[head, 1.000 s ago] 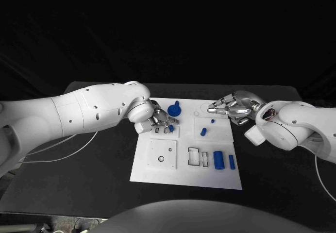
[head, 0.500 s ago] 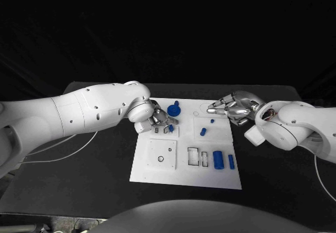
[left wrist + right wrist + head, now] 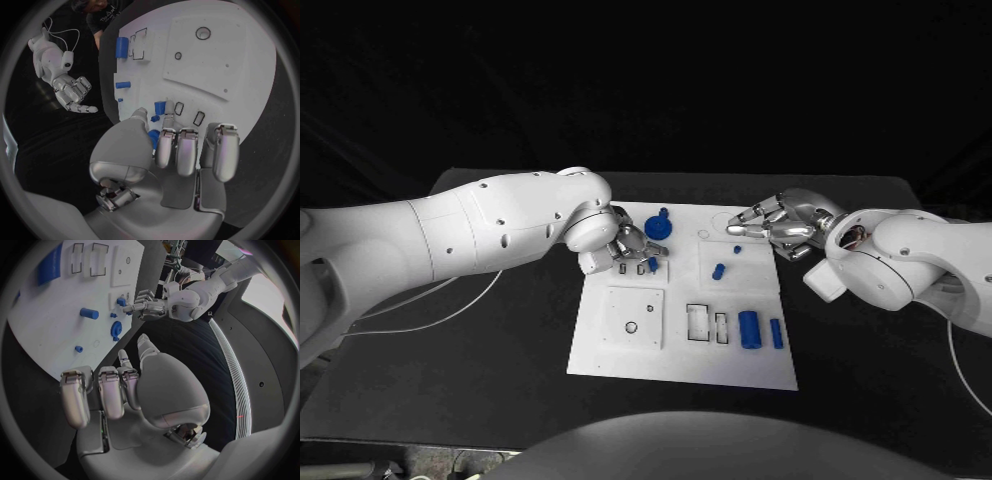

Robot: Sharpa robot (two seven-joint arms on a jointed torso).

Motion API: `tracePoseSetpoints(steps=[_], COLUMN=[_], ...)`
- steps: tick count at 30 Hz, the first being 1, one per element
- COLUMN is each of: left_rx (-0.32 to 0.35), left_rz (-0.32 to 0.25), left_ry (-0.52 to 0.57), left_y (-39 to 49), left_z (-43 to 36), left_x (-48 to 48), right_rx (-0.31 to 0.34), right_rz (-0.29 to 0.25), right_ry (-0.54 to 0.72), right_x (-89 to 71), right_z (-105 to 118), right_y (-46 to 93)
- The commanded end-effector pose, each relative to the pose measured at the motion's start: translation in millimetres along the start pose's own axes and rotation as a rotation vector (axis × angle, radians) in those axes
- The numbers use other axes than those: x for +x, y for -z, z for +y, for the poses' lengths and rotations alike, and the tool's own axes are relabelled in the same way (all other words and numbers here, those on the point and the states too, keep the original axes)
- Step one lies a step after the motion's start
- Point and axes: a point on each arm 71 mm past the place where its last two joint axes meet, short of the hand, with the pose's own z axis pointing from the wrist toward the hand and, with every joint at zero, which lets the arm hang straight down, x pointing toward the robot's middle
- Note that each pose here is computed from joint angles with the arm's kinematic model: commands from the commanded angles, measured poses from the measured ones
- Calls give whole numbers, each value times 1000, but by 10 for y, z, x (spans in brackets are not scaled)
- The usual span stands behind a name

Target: Assemble the parts on the task board

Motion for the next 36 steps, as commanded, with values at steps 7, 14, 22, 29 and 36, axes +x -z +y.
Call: tracePoseSetpoints(steps=[7, 14, 22, 29, 36], left_rx=[-117, -117, -119, -122, -127], left_rz=[14, 16, 14, 15, 18], left_ry=[-31, -36, -37, -38, -42], left_y=[0, -1, -3, -4, -7], left_z=[56, 47, 42, 46, 57], left_x=[22, 29, 30, 25, 15], right_rx=[4, 5, 8, 10, 12], right_rz=[18, 18, 16, 17, 17], right_ry=[2, 1, 1, 1, 1], right_x=[21, 24, 19, 19, 19], right_z=[-5, -5, -11, -12, -16], right_y=[3, 3, 5, 3, 2])
